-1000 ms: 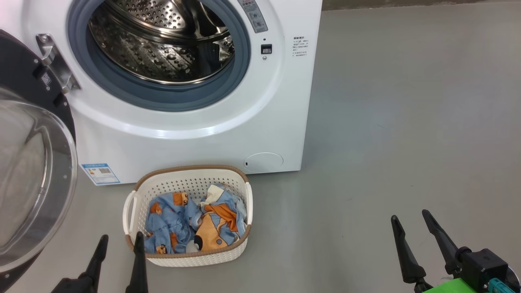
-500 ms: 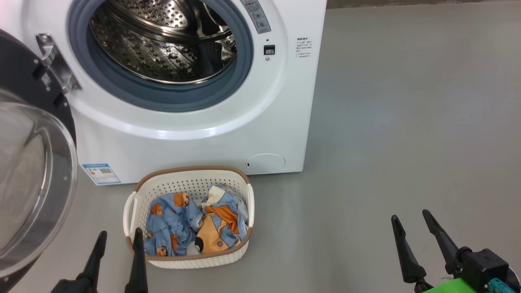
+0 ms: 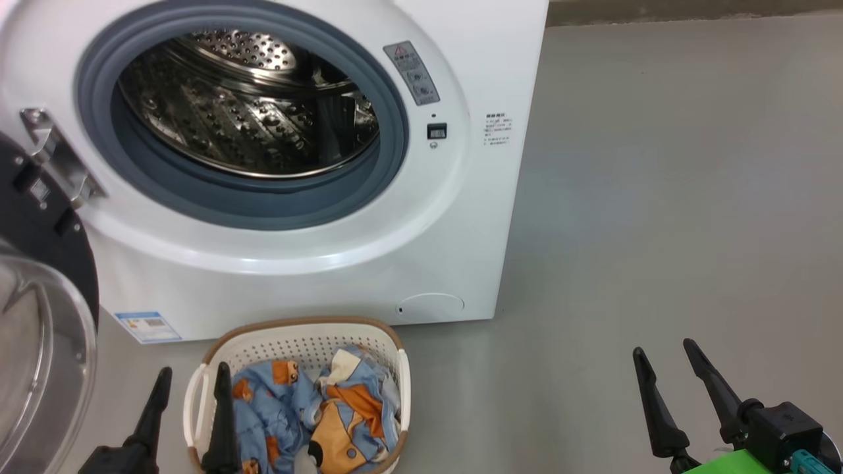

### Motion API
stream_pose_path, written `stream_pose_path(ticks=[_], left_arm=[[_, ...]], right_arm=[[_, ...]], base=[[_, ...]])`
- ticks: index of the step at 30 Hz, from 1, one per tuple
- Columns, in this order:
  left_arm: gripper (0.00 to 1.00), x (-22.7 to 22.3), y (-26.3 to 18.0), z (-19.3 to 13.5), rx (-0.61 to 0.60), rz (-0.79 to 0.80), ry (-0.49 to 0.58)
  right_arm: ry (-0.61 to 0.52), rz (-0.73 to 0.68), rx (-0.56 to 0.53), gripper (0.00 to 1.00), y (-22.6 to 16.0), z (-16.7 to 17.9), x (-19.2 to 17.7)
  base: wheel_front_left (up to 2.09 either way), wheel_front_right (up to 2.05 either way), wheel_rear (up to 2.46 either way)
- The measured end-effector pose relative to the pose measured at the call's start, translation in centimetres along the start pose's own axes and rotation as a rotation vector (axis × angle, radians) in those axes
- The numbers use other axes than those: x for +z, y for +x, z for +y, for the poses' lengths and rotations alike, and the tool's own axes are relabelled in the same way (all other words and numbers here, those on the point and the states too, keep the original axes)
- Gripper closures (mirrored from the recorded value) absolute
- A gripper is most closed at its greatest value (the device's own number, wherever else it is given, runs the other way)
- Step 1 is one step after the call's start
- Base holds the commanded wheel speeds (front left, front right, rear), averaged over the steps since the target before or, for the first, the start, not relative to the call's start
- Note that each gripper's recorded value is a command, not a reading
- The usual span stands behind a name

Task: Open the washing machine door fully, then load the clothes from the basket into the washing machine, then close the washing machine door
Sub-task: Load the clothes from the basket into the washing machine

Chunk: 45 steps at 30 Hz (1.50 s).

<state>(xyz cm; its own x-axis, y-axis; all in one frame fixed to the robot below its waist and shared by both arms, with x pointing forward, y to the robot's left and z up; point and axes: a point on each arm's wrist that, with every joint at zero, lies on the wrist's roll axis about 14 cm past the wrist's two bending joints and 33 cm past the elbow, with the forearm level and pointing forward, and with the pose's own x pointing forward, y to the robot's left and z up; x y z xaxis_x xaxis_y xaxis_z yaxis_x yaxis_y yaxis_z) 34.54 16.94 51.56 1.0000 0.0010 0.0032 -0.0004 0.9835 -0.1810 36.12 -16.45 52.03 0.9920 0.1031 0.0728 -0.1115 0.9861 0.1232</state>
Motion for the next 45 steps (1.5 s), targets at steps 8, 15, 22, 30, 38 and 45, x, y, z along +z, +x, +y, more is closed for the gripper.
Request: stream_pose_path(ticks=[8, 15, 22, 30, 38, 45], left_arm=[[0.0, 0.0, 0.1, 0.1, 0.003, -0.001, 0.001], [0.0, 0.0, 0.0, 0.2, 0.003, 0.001, 0.007], [0.0, -0.4, 0.1, 0.4, 0.005, 0.012, 0.013], [0.0, -1.9, 0.6, 0.4, 0.007, 0.059, 0.008], [0.0, -7.6, 2.8, -1.3, -0.051, 0.219, -0.068], [0.0, -13.3, 4.6, -2.9, -0.116, 0.397, -0.123]], right_arm=[[0.001, 0.004, 0.005, 0.0, 0.1, 0.1, -0.2], [0.002, 0.004, 0.007, 0.0, 0.2, 0.2, -0.2], [0.002, 0.01, 0.007, 0.0, 0.2, 0.2, -0.4], [0.004, 0.021, 0.006, 0.0, 0.5, 0.1, -0.7], [0.008, 0.028, 0.01, 0.0, 1.9, 0.2, -1.3], [0.009, 0.037, 0.001, 0.0, 3.5, -0.3, -2.0]], base=[[0.68, -0.68, 0.0], [0.01, -0.01, 0.0], [0.0, 0.0, 0.0], [0.0, 0.0, 0.0], [0.0, 0.0, 0.0], [0.0, 0.0, 0.0]])
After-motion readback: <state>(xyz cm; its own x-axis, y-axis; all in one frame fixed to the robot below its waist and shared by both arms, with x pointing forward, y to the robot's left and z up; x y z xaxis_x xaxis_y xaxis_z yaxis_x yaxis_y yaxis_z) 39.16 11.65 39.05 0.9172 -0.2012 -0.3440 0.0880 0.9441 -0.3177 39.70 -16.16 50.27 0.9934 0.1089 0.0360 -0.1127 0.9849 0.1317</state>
